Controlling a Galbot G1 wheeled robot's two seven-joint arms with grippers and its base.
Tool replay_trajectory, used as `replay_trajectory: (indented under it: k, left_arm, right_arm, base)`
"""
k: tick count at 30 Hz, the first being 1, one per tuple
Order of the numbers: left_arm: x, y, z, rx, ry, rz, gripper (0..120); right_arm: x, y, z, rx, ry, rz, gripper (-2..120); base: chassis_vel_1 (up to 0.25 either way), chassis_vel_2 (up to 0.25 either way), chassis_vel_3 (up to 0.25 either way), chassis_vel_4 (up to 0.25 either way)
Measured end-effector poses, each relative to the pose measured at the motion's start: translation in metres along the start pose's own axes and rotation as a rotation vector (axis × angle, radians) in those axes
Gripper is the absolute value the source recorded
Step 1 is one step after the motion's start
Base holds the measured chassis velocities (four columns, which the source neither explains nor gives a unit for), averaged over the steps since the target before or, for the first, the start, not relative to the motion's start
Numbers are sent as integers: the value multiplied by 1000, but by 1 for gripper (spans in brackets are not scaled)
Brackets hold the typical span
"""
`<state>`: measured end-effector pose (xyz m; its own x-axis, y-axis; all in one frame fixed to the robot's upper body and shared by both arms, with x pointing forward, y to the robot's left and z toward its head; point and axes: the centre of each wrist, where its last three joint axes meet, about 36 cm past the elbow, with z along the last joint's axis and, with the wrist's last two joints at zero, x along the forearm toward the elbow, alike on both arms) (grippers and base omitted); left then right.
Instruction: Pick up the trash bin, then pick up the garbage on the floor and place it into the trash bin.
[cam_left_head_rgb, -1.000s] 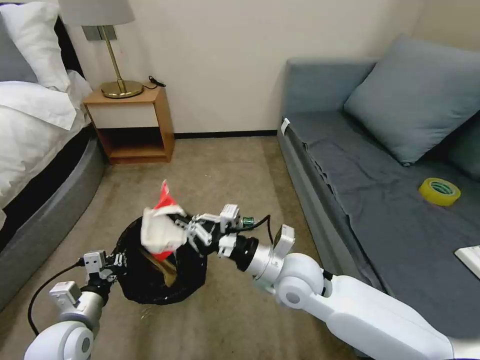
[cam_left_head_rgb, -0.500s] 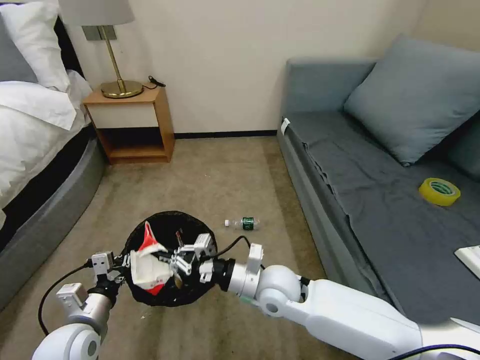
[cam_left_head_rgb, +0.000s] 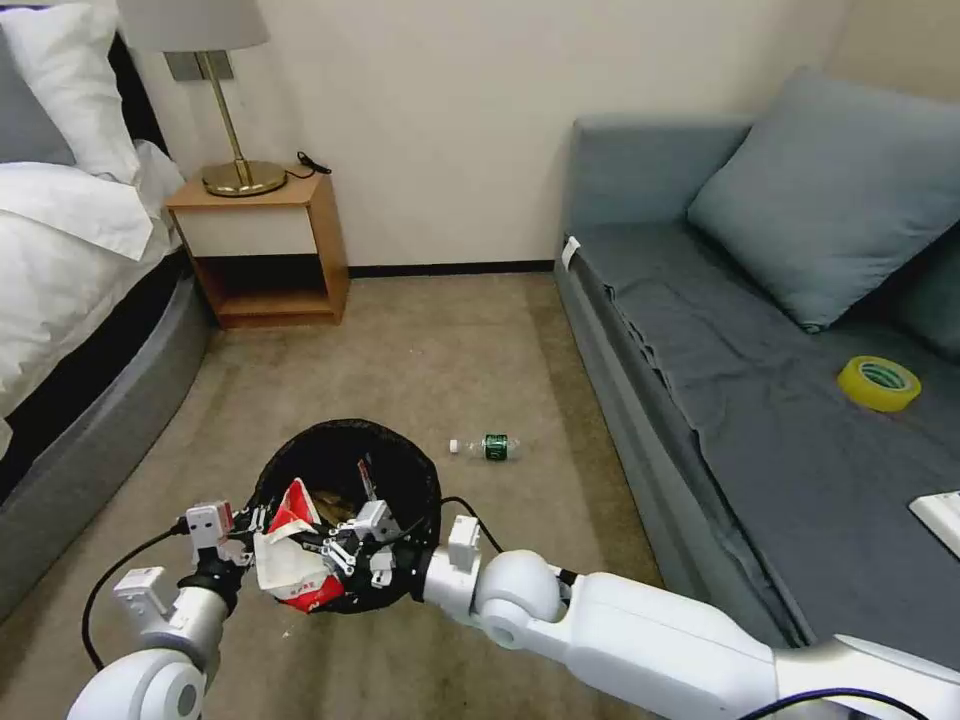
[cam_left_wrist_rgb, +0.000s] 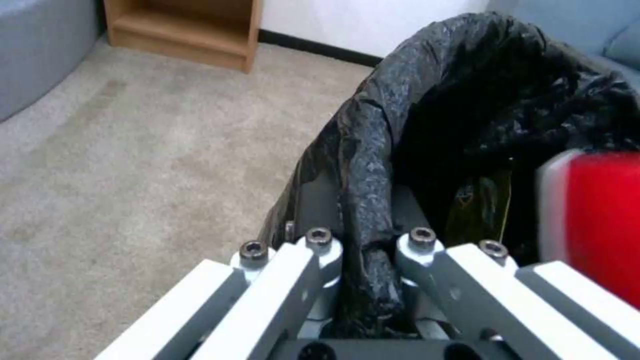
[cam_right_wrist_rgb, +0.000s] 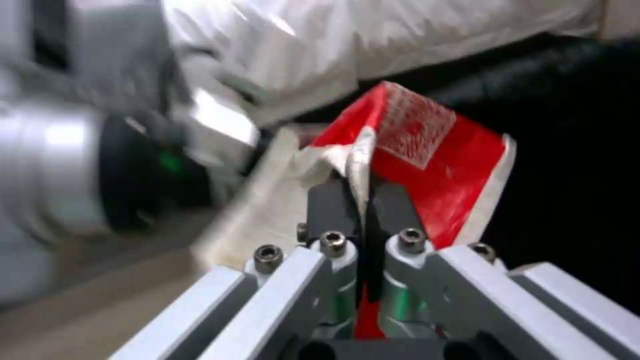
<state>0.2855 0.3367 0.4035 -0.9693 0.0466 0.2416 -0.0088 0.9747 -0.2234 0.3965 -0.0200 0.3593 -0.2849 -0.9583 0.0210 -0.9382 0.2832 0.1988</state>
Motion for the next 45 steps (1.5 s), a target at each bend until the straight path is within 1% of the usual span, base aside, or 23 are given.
replay_trajectory:
  k: [2,3,6,7,8,12,16,17,18,20,21,22,26,27,30,31,33,35,37,38,39,43,45]
  left_arm:
    - [0,1,-1,2,-1,0,4]
    - [0,1,-1,2,-1,0,4]
    - [0,1,-1,6,-1,2,4]
    - [0,2,-1,5,1,2,4]
    - [0,2,-1,5,1,2,4]
    - [-2,4,-1,3,2,3,4]
    - [-2,6,-1,2,3,1,4]
    - [-3,7,-1,3,4,-2,4]
    - [-3,7,-1,3,4,-2,4]
    - [-4,9,-2,4,3,-9,4]
    - [-4,11,-2,5,3,-12,4]
    - [-4,11,-2,5,3,-12,4]
    - [-6,14,-2,3,2,-20,4]
    - [-6,14,-2,3,2,-20,4]
    - [-7,14,-3,0,-1,-25,4]
    - [-7,14,-3,0,-1,-25,4]
    - [-7,15,-3,-2,-1,-28,4]
    - [-7,15,-4,-4,-1,-31,4]
    - [-7,16,-5,-7,-3,-36,4]
    - [-7,17,-6,-8,-4,-40,4]
    - [-7,17,-6,-8,-4,-40,4]
    - [-7,18,-8,-13,-6,-52,4]
    - [-7,18,-9,-14,-5,-54,4]
  right_arm:
    - [1,-3,3,27,27,33,11]
    - [1,-3,3,27,27,33,11]
    - [3,-5,6,49,49,64,25]
    - [5,-5,6,67,53,74,33]
    - [5,-5,6,67,53,74,33]
    - [5,-8,5,151,33,118,50]
    - [3,-12,4,219,-5,148,61]
    - [2,-16,2,271,-36,170,70]
    - [2,-16,2,271,-36,170,70]
    - [0,-18,-2,332,-81,205,79]
    - [0,-20,-6,386,-112,230,83]
    - [0,-20,-6,386,-112,230,83]
    - [6,-37,-17,667,-220,318,99]
    - [6,-37,-17,667,-220,318,99]
    - [17,-52,-18,786,-287,387,100]
    - [17,-52,-18,786,-287,387,100]
    - [31,-63,-15,873,-320,456,100]
    - [42,-67,-12,900,-326,500,100]
    - [55,-67,-10,898,-326,552,100]
    - [66,-64,-9,863,-318,604,100]
    - [66,-64,-9,863,-318,604,100]
    - [106,-33,-11,605,-219,812,100]
    - [111,-30,-13,579,-205,830,100]
  base:
    - [0,0,0,0]
    - [0,0,0,0]
    - [0,0,0,0]
    - [0,0,0,0]
    - [0,0,0,0]
    - [0,0,0,0]
    - [0,0,0,0]
    - [0,0,0,0]
    - [0,0,0,0]
    - [0,0,0,0]
    - [0,0,0,0]
    - [0,0,0,0]
    - [0,0,0,0]
    - [0,0,0,0]
    - [0,0,0,0]
    - [0,0,0,0]
    - [0,0,0,0]
    - [0,0,0,0]
    - [0,0,0,0]
    - [0,0,0,0]
    - [0,0,0,0]
    - [0,0,0,0]
    - [0,0,0,0]
